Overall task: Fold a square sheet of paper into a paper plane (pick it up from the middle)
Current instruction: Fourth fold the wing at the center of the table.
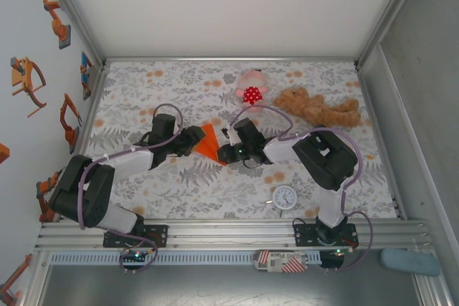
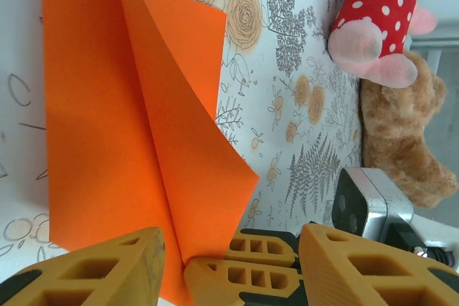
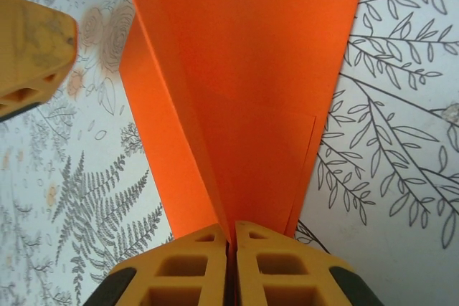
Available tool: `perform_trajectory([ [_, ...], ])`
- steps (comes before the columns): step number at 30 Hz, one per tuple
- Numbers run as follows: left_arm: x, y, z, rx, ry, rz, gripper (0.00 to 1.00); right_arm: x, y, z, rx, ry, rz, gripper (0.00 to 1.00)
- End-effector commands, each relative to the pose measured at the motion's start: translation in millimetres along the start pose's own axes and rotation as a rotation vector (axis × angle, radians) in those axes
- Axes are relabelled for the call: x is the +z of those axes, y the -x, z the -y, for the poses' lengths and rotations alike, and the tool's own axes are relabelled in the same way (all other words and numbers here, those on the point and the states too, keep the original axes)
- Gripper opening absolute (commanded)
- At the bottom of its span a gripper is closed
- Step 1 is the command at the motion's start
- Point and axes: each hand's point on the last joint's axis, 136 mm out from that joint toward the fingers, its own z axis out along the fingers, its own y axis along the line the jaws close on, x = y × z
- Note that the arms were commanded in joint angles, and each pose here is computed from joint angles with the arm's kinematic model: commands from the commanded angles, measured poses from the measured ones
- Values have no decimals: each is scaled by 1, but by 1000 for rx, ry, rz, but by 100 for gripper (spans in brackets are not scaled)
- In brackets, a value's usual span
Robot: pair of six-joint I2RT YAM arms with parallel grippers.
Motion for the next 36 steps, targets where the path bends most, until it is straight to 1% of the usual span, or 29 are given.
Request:
perform_trajectory([
  [1,9,-8,13,45,-72,-48,49,5,-18,7,73,30,-52,10],
  [3,16,-11,13,49,-68,-74,45,4,-18,8,77,31,-52,11],
  [8,27,-16,1,24,-39,-101,42,4,-18,10,76,28,-55,12],
  [19,30,-19,-17,38,75,-123,43,4,-19,12,79,19,-64,16],
  [27,33,-24,-29,51,175,-156,43,4,-21,15,93,14,-69,16],
  [33,36,-27,-38,49,244,-181,47,3,-22,16,116,15,-76,19],
  [36,35,-28,-46,44,290,-186,48,3,-22,17,147,28,-78,20],
])
